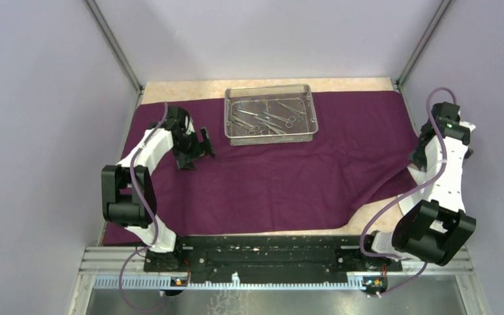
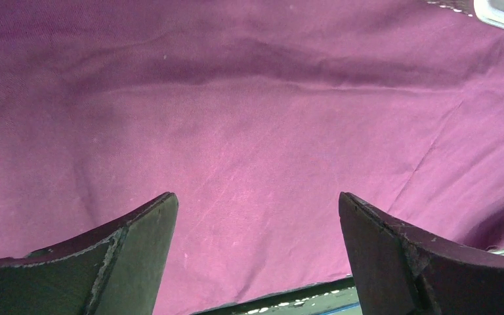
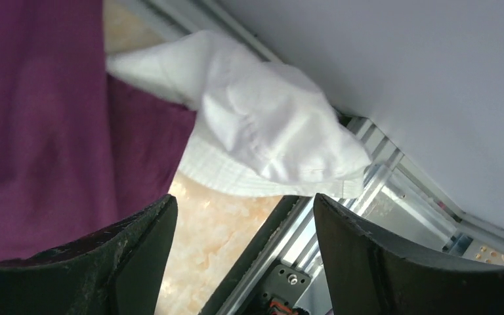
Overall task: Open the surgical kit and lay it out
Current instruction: Smooth out the surgical kit at the center of the board.
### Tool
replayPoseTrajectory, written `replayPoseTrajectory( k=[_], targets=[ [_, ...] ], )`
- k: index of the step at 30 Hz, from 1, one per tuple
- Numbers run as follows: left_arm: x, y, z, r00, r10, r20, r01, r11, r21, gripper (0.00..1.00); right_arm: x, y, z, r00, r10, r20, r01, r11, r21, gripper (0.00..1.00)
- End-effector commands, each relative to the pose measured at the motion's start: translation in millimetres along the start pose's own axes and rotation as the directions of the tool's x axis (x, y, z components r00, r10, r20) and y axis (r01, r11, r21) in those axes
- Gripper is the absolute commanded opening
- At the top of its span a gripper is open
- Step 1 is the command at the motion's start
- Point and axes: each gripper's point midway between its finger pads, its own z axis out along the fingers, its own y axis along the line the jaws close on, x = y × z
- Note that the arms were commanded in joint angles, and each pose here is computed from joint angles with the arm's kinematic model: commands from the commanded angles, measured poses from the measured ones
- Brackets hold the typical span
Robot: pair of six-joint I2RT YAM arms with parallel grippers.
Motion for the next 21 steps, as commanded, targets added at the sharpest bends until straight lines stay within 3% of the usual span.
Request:
replayPoseTrajectory(
  k=[1,4,11,17,21],
  targets=[
    [-16.0,-12.0,-18.5,0.993,0.096,0.068,-0.099,0.994,0.040,0.99,-13.6,-20.7,13.5,0.995,0.094,0.040,-0.098,0.989,0.109,0.76],
    [-13.8,-15.4,-17.1,0.993,0.105,0.056,-0.108,0.992,0.062,0.99,-4.4,-14.2,19.0,0.994,0.112,-0.012,-0.111,0.989,0.101,0.74],
    [-11.5,-21.1,-12.9,0.992,0.119,0.041,-0.122,0.989,0.085,0.99,21.5,36.2,16.8,0.976,0.194,-0.103,-0.209,0.964,-0.167,0.75],
    [-9.0,-18.9,-12.4,0.992,0.120,0.039,-0.123,0.989,0.077,0.99,34.0,21.7,31.6,0.976,0.188,-0.110,-0.194,0.980,-0.050,0.96],
    [-8.6,-16.1,-12.7,0.991,0.124,0.043,-0.126,0.990,0.064,0.99,39.1,-1.9,42.9,0.972,0.219,-0.083,-0.213,0.974,0.077,0.99]
  ],
)
